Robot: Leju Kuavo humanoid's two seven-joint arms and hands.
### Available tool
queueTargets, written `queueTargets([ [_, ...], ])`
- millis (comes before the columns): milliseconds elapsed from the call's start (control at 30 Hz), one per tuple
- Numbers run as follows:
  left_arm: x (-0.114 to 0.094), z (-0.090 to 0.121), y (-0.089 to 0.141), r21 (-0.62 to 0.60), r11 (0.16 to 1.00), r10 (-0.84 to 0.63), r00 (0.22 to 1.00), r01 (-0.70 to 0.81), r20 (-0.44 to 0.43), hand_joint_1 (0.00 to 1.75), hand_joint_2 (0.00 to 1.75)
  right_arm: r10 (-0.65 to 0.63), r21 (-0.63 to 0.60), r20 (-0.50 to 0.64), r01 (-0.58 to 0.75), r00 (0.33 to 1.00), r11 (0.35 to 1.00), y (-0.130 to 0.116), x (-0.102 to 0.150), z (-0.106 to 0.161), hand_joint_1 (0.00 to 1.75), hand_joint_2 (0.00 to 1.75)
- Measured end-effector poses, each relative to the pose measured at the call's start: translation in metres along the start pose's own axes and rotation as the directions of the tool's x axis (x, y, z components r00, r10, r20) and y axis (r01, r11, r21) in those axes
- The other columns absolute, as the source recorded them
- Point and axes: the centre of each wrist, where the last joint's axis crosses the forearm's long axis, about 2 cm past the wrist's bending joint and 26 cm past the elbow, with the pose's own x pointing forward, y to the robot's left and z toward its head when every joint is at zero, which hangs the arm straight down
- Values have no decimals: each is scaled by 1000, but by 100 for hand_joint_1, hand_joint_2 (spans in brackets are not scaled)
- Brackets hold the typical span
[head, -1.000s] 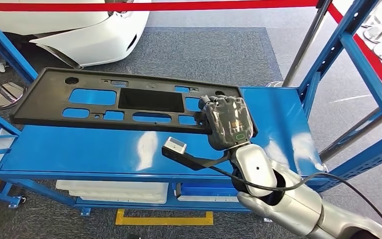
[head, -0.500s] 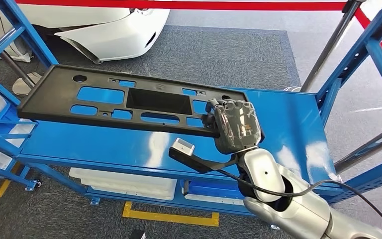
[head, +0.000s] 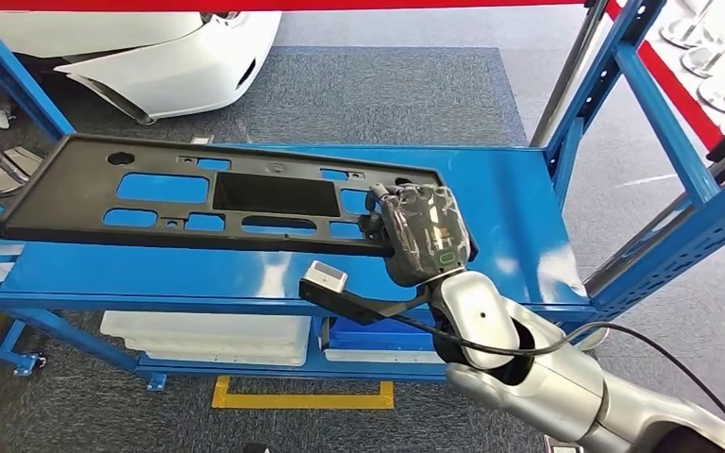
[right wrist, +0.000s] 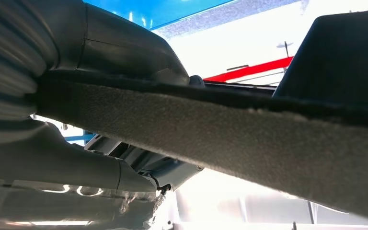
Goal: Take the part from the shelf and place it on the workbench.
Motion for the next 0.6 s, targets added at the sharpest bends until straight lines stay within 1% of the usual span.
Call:
queueTargets([
  [300,3,1,-4,-10,1000,12,1000,-12,2,0,175,5,28,-1,-5,1000,1000,0,-2,-1,175,175],
  [400,2,0,1,-9,999,36,998,-36,42,0,175,16,47,5,-17,1000,999,0,-1,0,175,175],
  [433,1,-2,8,-24,999,48,997,-47,63,0,175,29,51,8,-29,1000,998,0,-1,0,175,175],
  [500,-1,-6,29,-85,994,72,994,-65,87,0,175,58,58,15,-59,998,997,0,1,3,175,175],
  [533,-2,-8,40,-119,990,82,992,-71,91,0,175,70,64,19,-71,997,995,-1,2,5,175,175],
  [600,-3,-10,57,-149,986,91,992,-77,92,0,175,78,78,26,-80,997,994,-1,4,11,175,175],
])
